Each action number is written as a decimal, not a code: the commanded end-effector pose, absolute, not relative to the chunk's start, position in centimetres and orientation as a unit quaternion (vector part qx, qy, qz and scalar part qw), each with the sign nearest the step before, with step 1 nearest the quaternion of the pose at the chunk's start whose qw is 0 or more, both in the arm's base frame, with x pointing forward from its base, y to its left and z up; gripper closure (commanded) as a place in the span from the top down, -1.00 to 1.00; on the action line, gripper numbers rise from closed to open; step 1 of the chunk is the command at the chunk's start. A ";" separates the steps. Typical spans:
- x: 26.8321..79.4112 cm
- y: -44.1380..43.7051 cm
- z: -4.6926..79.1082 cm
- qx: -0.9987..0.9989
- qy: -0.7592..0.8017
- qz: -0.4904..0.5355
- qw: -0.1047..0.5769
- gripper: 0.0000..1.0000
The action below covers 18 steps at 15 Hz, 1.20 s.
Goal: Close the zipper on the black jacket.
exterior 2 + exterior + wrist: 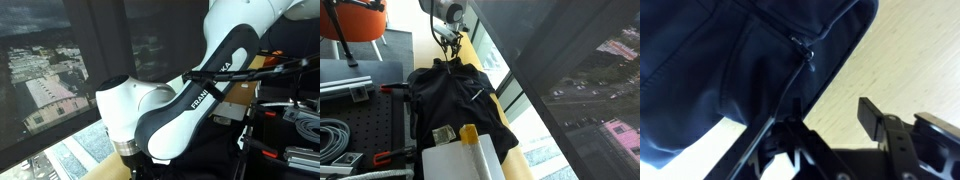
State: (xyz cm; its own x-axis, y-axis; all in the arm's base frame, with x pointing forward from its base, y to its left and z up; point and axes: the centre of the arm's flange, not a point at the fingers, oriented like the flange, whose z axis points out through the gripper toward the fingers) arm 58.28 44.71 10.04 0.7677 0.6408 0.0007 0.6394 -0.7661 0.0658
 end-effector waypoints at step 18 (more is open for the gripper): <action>51.5 11.3 32.0 0.992 0.118 -0.006 0.044 1.00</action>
